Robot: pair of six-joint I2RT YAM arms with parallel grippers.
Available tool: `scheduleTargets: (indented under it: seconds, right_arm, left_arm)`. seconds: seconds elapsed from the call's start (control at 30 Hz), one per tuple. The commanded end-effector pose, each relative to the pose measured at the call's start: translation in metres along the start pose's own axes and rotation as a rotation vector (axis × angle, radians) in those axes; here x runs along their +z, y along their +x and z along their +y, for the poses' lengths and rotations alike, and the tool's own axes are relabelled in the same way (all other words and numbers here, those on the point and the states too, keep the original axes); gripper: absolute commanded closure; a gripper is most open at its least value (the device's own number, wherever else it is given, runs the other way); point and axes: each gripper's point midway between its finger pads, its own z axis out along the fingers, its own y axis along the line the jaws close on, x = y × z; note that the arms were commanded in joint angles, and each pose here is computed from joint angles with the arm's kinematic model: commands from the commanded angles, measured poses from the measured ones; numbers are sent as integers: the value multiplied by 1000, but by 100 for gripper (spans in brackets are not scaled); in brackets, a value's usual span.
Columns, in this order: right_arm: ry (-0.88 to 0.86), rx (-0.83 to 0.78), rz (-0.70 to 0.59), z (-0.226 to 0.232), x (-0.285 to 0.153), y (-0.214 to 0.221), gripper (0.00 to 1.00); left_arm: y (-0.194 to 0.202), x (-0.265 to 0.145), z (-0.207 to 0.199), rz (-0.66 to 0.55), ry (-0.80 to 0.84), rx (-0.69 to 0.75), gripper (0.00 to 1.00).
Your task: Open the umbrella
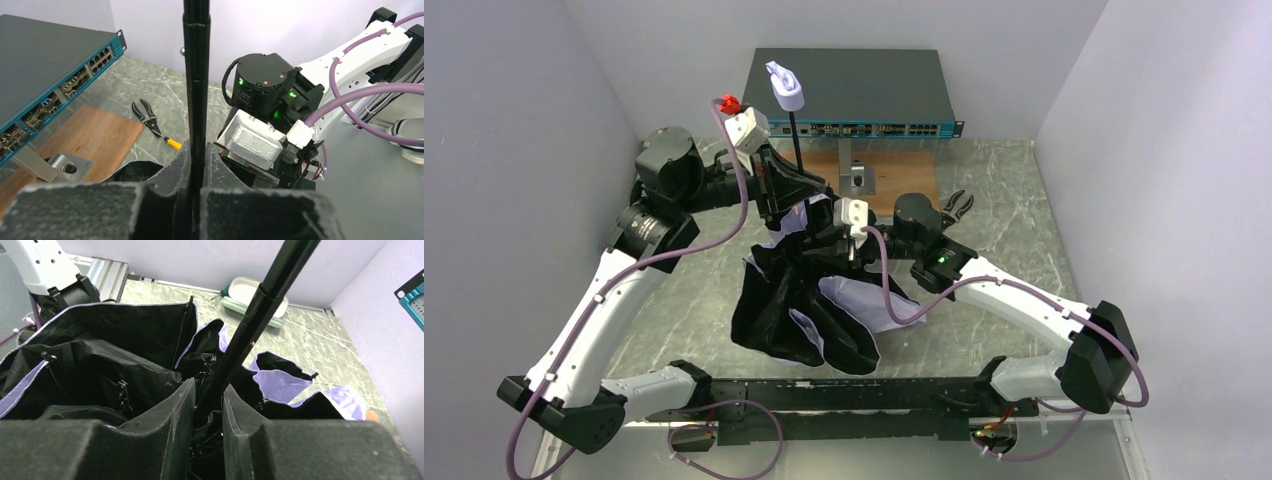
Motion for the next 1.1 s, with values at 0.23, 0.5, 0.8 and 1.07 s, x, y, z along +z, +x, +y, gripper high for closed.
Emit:
scheduleTargets:
  seconds: [0.23,0.5,0.8,1.07]
  right_arm:
    - [-86,229,379,41,-29,139,68]
    - [-109,264,400,46,-33,150,67]
    - [-160,298,432,59,-36,163,66]
    - [-55,292,287,22,-20,96,95]
  left_arm:
    - [-119,-34,-66,-308,125,265,100]
    - [-128,-37,-75,-327,157,279,100]
    - [-134,-38,-80,-336,177,288,100]
    - [-64,-24,-45,-183,108,242,100]
